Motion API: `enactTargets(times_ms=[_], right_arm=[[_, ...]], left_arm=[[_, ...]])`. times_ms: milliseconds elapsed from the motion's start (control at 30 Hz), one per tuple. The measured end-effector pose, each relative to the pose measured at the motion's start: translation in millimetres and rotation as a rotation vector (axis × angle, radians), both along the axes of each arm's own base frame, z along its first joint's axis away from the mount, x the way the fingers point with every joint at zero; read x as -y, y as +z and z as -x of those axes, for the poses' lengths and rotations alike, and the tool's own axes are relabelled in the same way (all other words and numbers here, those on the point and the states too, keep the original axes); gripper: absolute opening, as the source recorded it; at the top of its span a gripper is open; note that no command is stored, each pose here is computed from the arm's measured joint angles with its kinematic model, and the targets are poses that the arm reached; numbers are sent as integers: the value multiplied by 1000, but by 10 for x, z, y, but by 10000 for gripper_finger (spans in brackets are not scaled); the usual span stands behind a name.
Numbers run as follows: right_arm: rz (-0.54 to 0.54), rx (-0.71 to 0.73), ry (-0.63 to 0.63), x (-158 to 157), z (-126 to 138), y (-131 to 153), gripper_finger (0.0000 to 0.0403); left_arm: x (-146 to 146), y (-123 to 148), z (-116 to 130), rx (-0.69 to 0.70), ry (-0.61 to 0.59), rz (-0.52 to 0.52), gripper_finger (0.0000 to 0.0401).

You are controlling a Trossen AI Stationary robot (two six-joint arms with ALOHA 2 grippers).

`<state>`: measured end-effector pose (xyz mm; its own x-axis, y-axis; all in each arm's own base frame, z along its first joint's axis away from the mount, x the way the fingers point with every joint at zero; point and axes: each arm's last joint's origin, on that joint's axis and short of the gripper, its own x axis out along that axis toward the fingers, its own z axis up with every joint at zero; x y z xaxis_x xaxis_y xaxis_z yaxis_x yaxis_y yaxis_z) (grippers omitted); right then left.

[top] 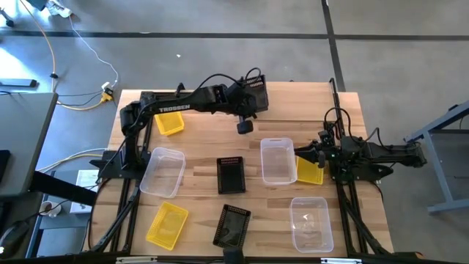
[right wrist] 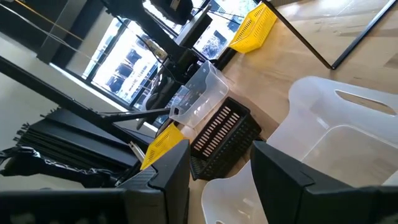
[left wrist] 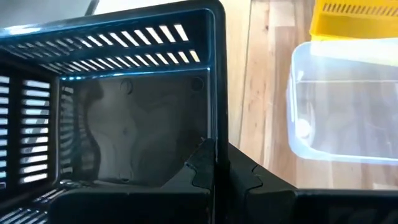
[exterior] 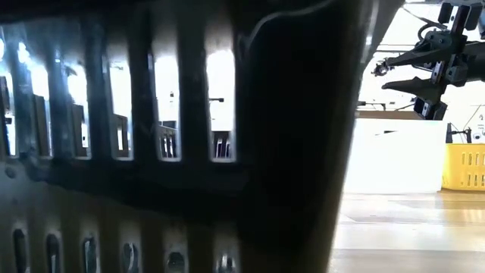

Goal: Stack baskets on shelf by color
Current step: Put the top black bin on the shelf

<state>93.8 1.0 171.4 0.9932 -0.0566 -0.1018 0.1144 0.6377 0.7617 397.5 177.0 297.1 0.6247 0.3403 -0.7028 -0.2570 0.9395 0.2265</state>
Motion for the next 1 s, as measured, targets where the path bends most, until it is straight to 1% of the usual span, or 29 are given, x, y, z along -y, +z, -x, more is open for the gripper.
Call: enactTargets(times_ms=[633, 733, 1000], right_arm=[[0, 0, 0, 0, 0, 0, 153], [-8, 0, -1, 0, 0, 0, 153], [-8, 0, -1, 0, 0, 0, 153]], left_arm=[[-19, -20, 19, -17, 3, 10, 0], [10, -34, 22, -36, -3, 19, 0], [32, -30, 4, -29, -6, 12, 0]])
